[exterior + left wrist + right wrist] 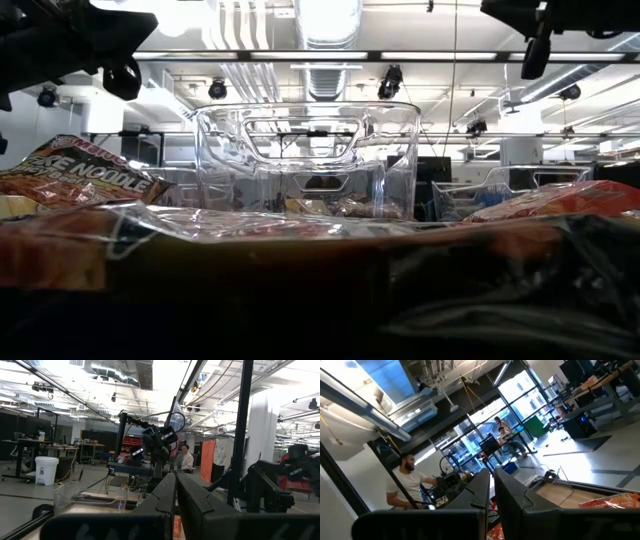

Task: Sort Maruchan noodles
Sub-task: Put the black noodle pack into the top right transparent bin

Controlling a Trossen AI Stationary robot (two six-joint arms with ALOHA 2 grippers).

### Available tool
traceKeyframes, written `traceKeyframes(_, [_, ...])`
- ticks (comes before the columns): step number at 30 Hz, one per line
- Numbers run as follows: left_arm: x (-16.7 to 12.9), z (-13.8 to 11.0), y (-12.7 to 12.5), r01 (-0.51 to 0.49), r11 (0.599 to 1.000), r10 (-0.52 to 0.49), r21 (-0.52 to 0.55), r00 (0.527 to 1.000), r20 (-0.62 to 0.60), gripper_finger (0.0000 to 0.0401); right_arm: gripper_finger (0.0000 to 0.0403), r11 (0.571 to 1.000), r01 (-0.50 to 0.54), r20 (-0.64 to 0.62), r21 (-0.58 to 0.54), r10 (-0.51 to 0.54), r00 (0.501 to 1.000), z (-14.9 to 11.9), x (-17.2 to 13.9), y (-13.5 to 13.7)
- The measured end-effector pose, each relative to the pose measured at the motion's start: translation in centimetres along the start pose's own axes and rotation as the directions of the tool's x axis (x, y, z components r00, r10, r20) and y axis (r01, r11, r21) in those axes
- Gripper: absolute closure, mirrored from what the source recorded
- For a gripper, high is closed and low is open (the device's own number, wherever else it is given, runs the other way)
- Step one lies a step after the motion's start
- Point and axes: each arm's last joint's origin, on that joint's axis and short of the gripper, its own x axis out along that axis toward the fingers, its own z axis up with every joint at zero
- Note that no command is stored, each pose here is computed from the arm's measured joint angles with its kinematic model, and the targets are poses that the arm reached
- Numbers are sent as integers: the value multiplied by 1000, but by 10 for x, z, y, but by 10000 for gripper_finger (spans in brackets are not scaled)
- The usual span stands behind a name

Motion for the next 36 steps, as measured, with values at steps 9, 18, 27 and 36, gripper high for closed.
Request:
traceKeyframes(9, [0,0,0,-1,1000,1,1,1000,0,401,385,1000,21,-57,-18,-22,998,6,22,13])
traceKeyframes(18, [0,0,0,-2,1000,2,0,1000,1,401,385,1000,-4,-115,-30,1,993,5,37,20])
traceKeyframes(27, [0,4,0,-21,1000,21,-3,999,39,401,385,1000,23,-149,18,-20,989,-2,43,18])
traceKeyframes(36, [-1,12,1,-33,992,49,-124,991,126,401,385,992,77,-205,100,-56,977,-15,51,14])
